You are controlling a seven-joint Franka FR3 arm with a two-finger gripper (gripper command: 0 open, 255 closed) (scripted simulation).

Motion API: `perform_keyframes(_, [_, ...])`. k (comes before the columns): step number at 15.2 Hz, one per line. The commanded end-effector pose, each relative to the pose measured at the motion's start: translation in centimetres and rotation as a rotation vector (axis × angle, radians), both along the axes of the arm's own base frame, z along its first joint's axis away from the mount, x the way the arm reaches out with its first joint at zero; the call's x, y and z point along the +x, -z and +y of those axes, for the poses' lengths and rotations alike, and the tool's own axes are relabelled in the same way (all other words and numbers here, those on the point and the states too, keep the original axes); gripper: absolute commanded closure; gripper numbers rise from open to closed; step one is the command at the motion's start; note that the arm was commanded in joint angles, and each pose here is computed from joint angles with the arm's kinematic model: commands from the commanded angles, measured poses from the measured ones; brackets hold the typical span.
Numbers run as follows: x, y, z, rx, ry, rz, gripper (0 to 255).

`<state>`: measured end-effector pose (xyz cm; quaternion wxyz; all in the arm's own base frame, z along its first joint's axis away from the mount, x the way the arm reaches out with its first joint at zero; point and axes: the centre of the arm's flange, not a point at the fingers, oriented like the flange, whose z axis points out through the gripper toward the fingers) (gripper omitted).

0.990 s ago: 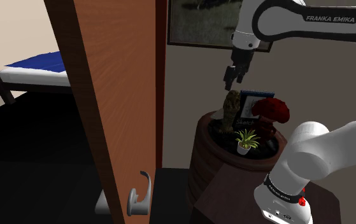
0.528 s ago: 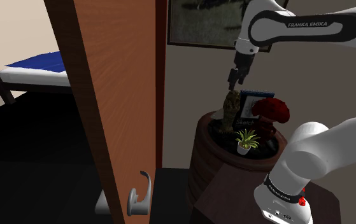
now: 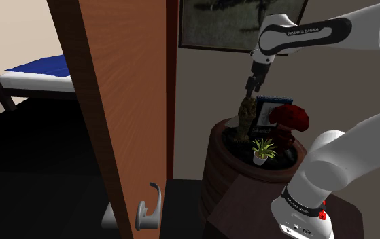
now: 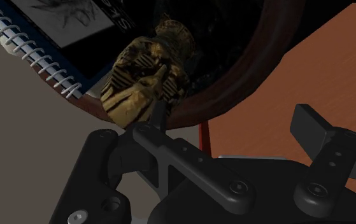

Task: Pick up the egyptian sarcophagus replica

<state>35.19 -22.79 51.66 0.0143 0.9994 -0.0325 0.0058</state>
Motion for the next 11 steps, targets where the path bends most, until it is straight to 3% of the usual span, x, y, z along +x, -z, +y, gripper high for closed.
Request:
perform_keyframes(1, [0.4,1.0,-2.6,0.011,-0.006,0.005,0])
perform_keyframes(6, [1.7,3.9,-8.9,0.04,-0.018,0.015,0])
perform_keyframes(11, [1.9,6.3,-9.5,0.043,-0.019,0.016,0])
